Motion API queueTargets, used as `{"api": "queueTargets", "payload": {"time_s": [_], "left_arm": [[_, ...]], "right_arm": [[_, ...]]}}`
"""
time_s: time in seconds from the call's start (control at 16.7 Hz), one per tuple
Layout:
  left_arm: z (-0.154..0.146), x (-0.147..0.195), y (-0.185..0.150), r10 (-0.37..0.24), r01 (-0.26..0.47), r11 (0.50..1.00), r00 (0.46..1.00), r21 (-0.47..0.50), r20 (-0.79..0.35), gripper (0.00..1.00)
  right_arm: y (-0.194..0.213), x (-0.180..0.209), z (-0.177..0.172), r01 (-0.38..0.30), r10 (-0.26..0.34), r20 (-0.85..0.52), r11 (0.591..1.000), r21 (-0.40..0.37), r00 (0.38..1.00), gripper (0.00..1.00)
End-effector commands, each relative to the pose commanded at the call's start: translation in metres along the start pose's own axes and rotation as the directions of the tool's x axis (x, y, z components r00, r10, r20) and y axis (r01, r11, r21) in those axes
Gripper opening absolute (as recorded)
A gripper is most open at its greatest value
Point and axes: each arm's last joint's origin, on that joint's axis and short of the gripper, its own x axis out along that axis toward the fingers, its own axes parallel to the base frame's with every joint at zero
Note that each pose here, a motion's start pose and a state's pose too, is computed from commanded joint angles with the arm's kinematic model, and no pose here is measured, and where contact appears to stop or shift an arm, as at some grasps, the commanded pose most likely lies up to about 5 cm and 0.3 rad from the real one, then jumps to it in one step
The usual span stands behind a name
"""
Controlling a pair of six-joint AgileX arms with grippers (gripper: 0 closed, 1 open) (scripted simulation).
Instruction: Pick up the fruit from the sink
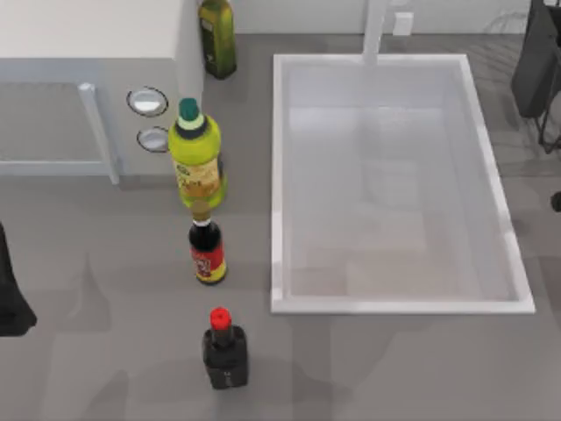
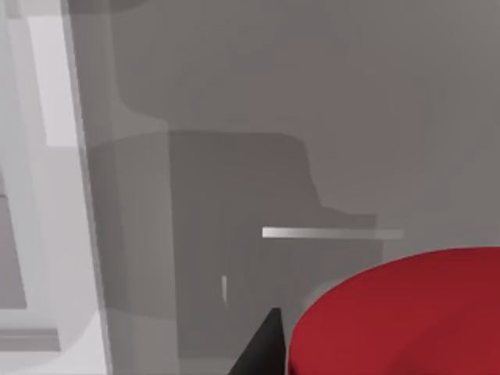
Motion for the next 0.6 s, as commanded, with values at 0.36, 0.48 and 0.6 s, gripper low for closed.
{"api": "queueTargets", "payload": {"time_s": [0.36,0.48,0.6], "left_arm": [[0.0,0.0,0.0,0.0,0.0,1.0,1.0,0.0,0.0,1.0],[0.0,0.0,0.0,0.0,0.0,1.0,1.0,0.0,0.0,1.0],[0.0,0.0,0.0,0.0,0.0,1.0,1.0,0.0,0.0,1.0]], "right_arm": [[0.0,0.0,0.0,0.0,0.0,0.0,1.0,0.0,1.0,0.3],[0.0,0.0,0.0,0.0,0.0,0.0,1.0,0.0,1.0,0.45],[0.0,0.0,0.0,0.0,0.0,0.0,1.0,0.0,1.0,0.6]]}}
